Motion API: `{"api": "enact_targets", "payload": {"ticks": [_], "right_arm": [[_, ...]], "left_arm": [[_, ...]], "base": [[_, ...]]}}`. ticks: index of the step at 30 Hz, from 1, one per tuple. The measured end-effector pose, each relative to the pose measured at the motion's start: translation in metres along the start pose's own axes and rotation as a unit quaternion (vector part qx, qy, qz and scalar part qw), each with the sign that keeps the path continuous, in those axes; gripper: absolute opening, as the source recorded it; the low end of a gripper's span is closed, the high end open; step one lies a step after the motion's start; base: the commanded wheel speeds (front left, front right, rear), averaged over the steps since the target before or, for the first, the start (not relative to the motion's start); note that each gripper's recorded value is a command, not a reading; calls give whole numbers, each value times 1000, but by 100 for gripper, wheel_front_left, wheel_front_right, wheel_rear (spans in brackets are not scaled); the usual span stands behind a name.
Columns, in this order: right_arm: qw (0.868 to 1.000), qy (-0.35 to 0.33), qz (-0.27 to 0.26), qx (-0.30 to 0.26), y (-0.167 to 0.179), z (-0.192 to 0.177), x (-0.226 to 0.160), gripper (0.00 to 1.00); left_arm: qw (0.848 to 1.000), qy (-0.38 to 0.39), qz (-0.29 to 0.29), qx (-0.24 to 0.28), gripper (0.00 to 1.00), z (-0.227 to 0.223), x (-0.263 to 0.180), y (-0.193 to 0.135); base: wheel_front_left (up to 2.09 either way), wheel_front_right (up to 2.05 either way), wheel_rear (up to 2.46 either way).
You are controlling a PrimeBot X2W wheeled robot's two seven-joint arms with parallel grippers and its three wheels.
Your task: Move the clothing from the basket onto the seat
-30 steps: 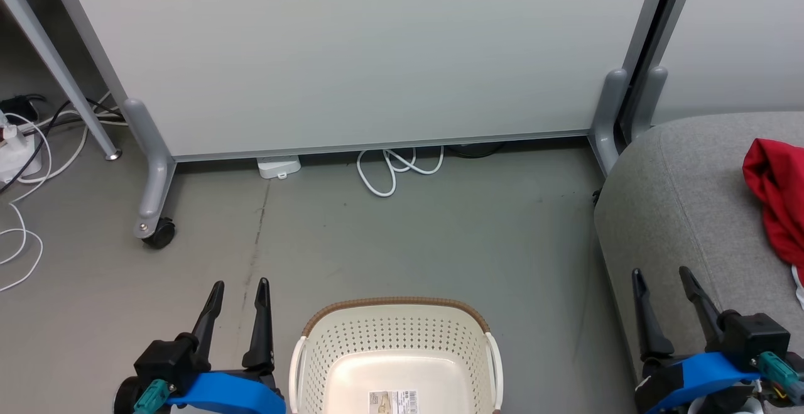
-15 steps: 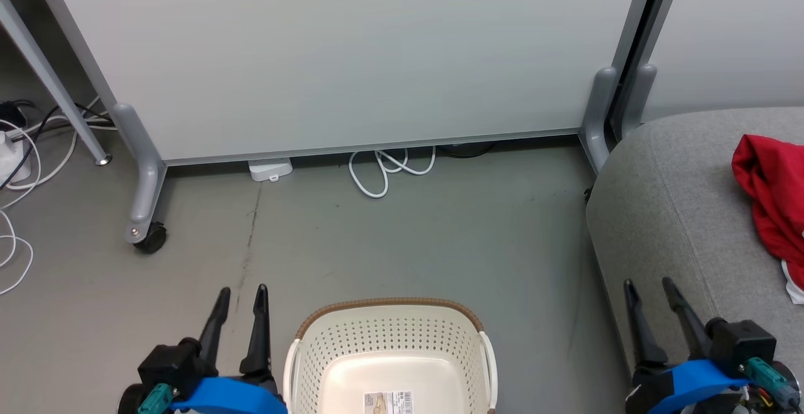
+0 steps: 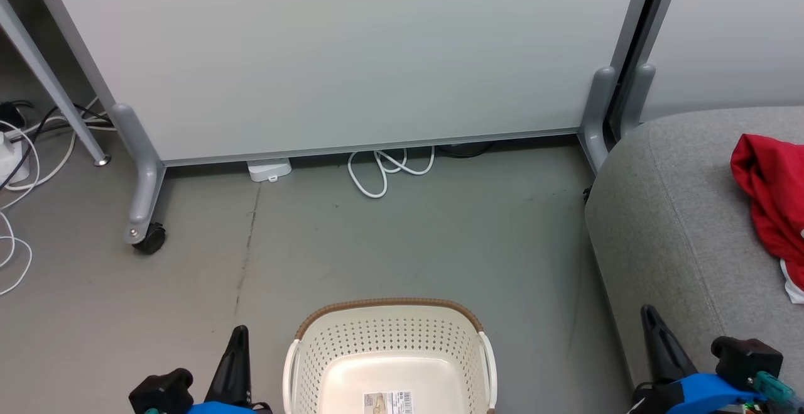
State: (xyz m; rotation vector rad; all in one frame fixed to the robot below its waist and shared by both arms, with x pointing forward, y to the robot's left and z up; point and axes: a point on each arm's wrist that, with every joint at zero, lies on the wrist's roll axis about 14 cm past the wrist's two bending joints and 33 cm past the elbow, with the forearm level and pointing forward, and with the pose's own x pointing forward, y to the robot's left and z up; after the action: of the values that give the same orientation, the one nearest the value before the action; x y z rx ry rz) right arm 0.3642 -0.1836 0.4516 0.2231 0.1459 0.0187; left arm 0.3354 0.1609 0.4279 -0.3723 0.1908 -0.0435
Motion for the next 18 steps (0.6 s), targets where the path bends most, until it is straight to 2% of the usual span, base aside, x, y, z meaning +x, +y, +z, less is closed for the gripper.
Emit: {"api": "enact_targets", "payload": {"ticks": [8,18], "right_arm": [[997,-2,-10,74,-3,2,0,0],[987,-11,-17,158,-6,9,3,0]], "left_arm": [[998,-7,17,-65,0,8,3,6],[990,-20,27,-140,0,20,9,11]], "base": [[0,0,0],[0,0,0]]}}
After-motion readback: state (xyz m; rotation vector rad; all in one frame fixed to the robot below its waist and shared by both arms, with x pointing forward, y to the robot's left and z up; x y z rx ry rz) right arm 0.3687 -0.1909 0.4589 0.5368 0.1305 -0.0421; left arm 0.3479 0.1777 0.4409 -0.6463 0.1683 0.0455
